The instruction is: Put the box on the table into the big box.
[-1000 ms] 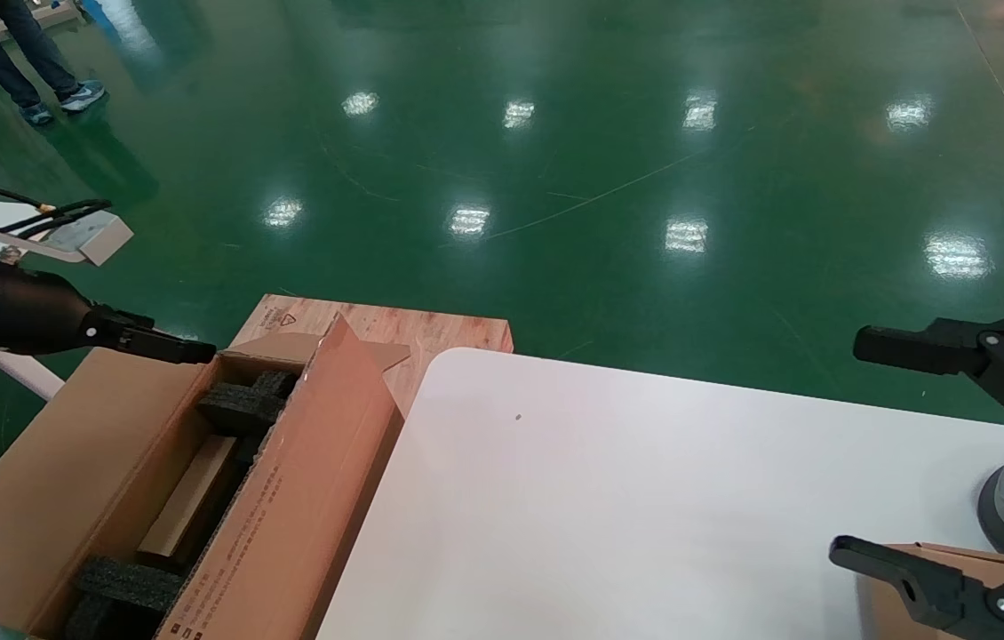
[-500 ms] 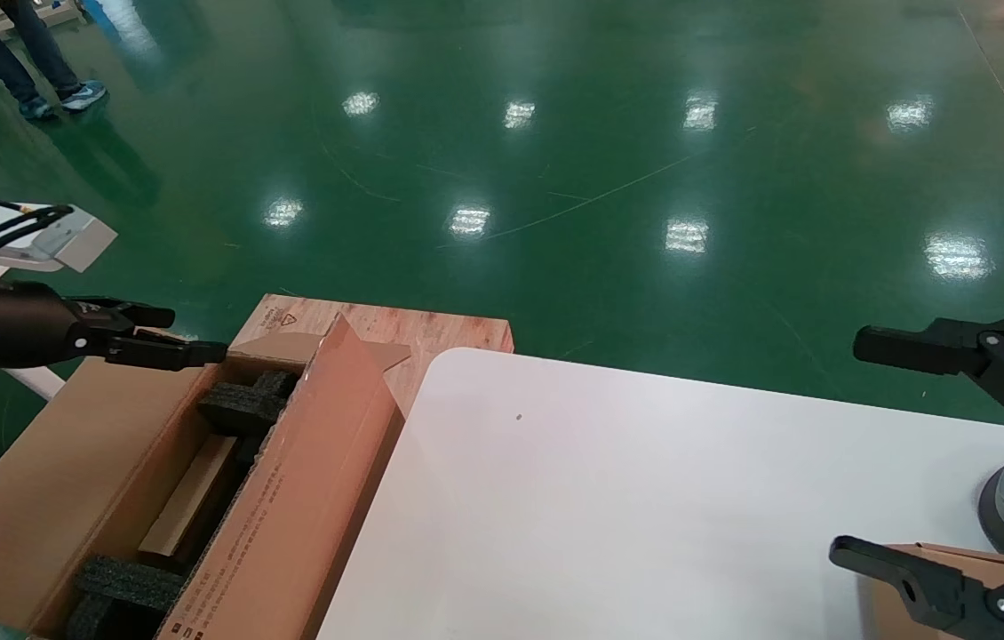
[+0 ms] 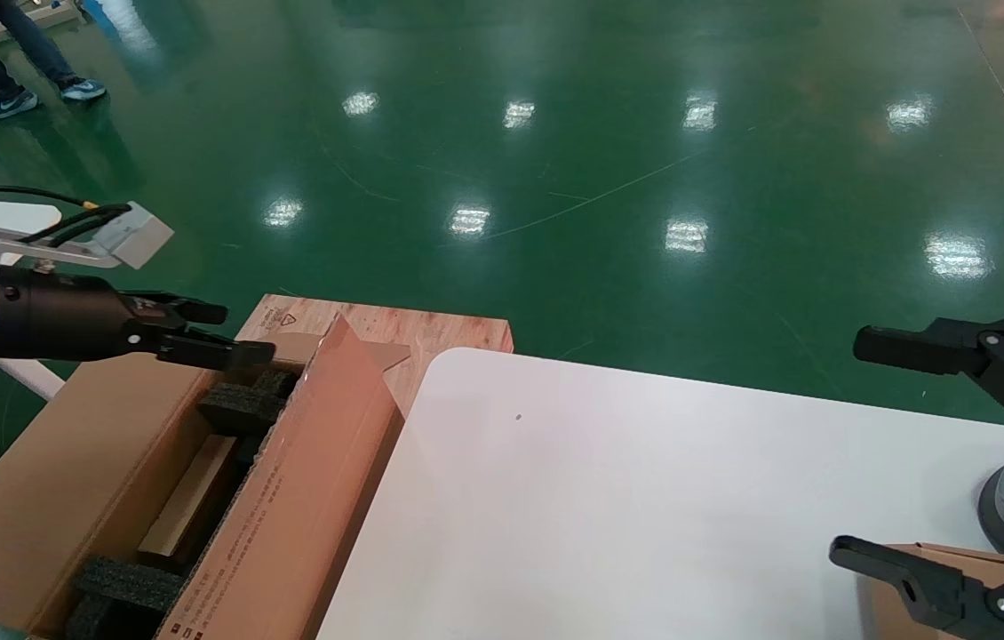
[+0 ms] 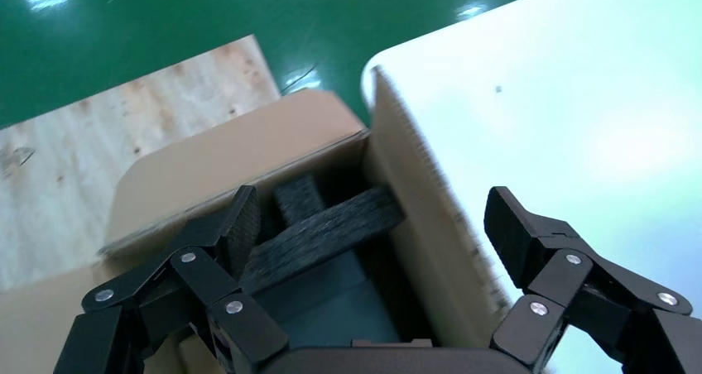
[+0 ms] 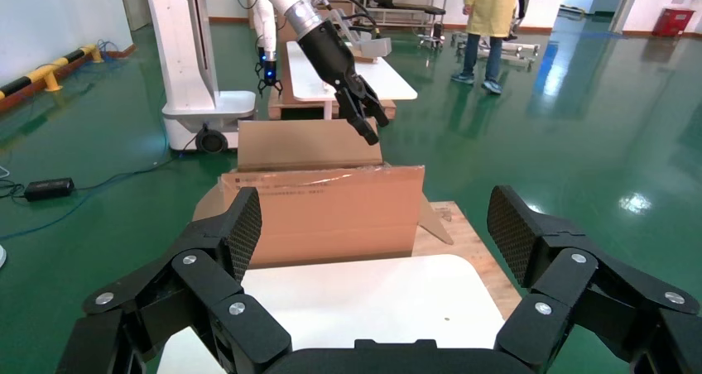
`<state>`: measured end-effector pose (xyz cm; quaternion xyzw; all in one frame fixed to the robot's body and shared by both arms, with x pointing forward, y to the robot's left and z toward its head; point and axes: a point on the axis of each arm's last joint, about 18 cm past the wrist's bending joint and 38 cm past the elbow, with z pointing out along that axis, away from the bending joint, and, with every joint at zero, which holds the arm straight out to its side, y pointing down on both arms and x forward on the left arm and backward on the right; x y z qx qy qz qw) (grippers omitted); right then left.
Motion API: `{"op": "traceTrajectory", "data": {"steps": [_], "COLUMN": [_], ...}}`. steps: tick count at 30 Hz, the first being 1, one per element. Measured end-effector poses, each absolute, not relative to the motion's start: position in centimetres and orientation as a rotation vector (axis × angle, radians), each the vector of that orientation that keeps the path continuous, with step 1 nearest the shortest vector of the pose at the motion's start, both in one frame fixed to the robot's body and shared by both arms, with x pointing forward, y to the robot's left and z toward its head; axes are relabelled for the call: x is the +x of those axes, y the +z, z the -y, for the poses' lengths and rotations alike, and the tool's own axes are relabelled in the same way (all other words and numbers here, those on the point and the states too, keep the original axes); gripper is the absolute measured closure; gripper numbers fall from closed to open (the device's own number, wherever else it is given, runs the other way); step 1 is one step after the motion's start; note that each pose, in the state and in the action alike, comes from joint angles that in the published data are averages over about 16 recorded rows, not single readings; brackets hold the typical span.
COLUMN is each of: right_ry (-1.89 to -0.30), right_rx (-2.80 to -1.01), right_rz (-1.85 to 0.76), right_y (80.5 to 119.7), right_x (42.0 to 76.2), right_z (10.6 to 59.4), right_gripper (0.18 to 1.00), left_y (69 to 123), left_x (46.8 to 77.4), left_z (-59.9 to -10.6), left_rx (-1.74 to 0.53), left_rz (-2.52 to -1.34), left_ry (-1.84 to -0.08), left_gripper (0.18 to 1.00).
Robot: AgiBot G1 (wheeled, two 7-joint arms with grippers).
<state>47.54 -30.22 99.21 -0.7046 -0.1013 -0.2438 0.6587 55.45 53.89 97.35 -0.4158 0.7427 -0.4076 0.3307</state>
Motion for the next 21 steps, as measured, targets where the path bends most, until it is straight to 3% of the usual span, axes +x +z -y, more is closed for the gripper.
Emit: {"op": "traceTrajectory", "data": {"steps": [21], "right_ry": [-0.552], "right_rx": [-1.595], "right_rz": [0.229], "right_y": [99.2], "right_x": [47.5], "right_z": [30.2], "right_gripper": [0.178], "left_y": [97.5], "left_x": [56.8], "left_z": [-47.4], "left_rx": [-0.851], "left_rz": [-2.042], "left_ry": [-1.235], "left_gripper": [0.186]}}
